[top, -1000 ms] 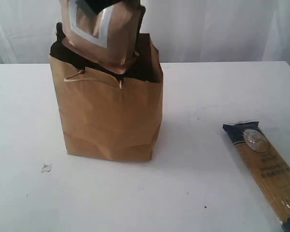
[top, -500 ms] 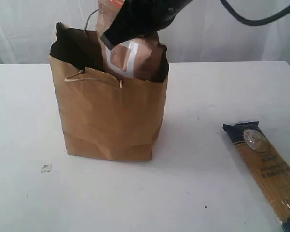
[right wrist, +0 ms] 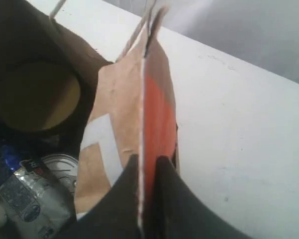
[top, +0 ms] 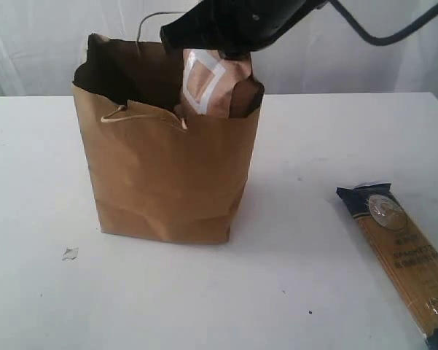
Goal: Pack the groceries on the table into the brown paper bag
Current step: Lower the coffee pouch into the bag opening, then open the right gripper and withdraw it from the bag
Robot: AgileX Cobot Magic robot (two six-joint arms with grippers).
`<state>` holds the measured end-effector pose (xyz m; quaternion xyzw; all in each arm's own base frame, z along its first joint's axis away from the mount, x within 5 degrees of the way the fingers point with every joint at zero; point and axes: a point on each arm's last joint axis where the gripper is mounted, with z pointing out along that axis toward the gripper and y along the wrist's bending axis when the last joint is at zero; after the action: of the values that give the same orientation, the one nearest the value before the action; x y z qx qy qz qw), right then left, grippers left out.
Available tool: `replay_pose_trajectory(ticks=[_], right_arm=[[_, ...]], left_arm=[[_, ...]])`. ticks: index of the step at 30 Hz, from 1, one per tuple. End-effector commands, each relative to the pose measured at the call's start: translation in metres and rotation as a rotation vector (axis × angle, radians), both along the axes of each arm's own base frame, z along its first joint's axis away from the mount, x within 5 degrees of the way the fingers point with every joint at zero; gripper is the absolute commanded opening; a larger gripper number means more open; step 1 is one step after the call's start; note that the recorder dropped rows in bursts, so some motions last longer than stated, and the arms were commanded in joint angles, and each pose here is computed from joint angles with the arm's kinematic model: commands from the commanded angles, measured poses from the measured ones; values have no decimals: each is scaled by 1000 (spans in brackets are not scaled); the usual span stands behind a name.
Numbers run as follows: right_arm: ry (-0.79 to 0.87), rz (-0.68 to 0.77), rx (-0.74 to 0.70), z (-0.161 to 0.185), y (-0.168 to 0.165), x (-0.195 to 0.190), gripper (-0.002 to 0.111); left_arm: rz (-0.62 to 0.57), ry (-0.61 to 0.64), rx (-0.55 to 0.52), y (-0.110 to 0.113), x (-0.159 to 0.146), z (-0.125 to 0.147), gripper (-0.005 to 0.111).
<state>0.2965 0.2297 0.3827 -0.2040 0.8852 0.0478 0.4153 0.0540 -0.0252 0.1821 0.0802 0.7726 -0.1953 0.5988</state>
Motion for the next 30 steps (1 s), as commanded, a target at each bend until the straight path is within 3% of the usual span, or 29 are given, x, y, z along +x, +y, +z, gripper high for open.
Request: replay_pose_trajectory(ticks=[1, 8, 14, 17, 24, 30], right_arm=[[5, -39, -19, -10, 3, 10, 0], [58, -58, -67, -36, 12, 21, 0], [78, -59, -56, -39, 14, 22, 1], [71, -46, -24, -31, 13, 18, 10], [74, -8, 13, -19, 11, 8, 53], [21, 20, 48, -5, 11, 2, 60]], left_arm=[[1, -2, -10, 0, 0, 0, 0], [1, -2, -10, 0, 0, 0, 0], [1, -2, -10, 0, 0, 0, 0], [1, -2, -10, 0, 0, 0, 0], [1, -2, -10, 0, 0, 0, 0], [1, -2, -10, 0, 0, 0, 0]])
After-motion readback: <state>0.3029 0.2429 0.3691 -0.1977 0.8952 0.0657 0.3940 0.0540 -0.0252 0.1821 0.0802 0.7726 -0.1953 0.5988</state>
